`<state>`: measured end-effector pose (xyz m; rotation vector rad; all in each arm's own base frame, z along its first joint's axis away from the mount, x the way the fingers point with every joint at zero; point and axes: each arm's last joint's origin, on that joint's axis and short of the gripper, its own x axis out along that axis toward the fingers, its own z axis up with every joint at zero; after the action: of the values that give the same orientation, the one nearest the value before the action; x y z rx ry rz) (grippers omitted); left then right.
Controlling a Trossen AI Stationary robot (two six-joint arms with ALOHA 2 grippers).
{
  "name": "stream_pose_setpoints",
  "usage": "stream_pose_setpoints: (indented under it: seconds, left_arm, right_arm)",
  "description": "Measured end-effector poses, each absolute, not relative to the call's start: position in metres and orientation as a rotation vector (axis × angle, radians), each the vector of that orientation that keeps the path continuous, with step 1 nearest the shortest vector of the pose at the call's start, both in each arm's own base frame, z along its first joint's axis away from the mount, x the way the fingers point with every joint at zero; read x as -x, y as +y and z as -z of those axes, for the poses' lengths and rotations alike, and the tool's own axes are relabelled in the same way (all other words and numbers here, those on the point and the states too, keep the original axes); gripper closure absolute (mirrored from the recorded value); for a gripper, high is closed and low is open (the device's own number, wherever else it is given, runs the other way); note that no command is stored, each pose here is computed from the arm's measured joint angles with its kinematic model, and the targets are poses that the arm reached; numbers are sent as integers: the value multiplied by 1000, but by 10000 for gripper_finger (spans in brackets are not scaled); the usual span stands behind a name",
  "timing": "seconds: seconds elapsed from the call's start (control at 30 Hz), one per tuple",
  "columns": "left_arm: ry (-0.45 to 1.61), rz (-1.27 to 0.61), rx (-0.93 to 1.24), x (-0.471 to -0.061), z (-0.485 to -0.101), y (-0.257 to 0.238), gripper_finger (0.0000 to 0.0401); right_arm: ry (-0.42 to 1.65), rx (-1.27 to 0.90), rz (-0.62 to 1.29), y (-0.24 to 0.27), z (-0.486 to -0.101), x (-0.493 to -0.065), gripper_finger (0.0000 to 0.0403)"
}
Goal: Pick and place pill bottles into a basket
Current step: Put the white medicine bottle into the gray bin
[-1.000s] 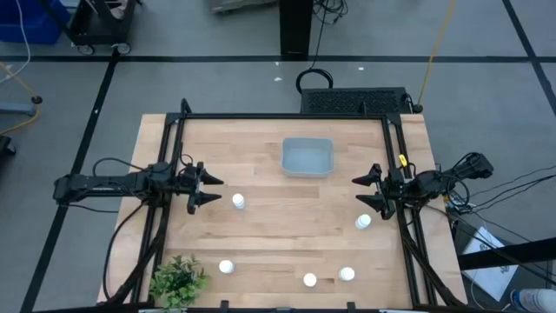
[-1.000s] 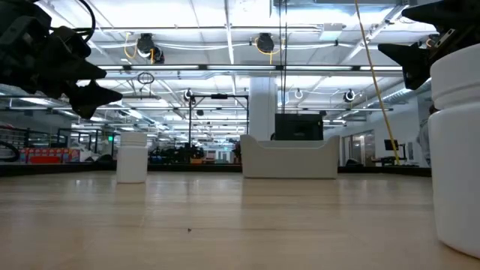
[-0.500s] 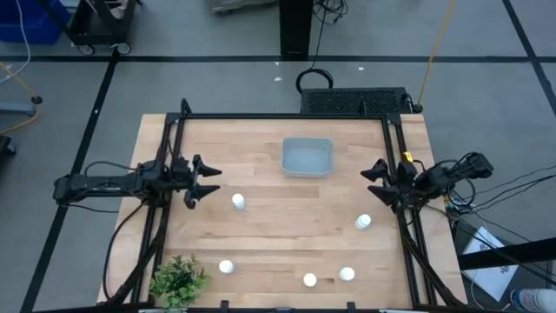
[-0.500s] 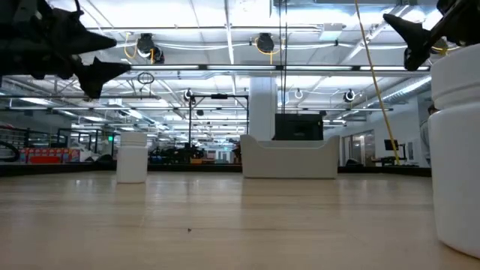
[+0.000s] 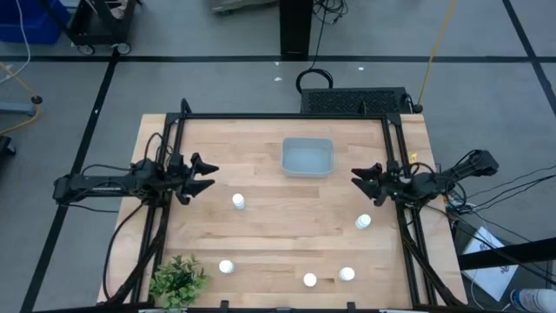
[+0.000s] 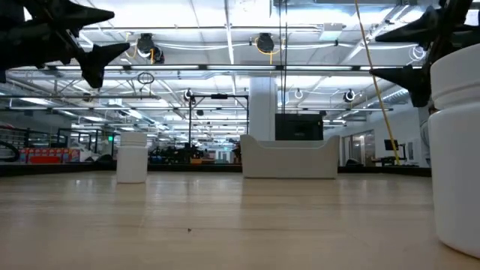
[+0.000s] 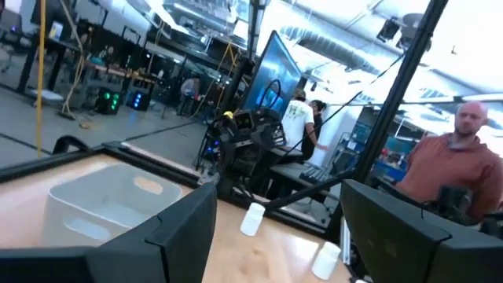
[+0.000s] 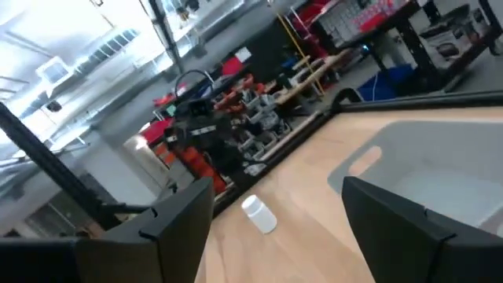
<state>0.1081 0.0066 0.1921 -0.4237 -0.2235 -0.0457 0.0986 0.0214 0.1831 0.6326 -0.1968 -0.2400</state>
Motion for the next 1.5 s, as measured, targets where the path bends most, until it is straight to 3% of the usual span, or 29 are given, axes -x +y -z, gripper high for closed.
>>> stream_pose_setpoints:
  seconds: [0.27,0.4,0.9,1.17,1.5]
  left_arm:
    - [-237,23,399,-108,-193,7,128]
    - [-235,-32,390,-109,-192,9,127]
    - [-231,-89,419,-110,-190,11,127]
    - [-228,-90,418,-110,-190,11,127]
    - [-227,-91,408,-110,-190,11,128]
  right_arm:
    - [-143,-432,75,29,-187,-107,131]
    - [-106,-416,79,32,-214,-113,131]
    - [382,-407,177,50,-294,-154,131]
    - [723,-527,299,60,-302,-171,131]
    - [1185,-728,546,66,-276,-167,131]
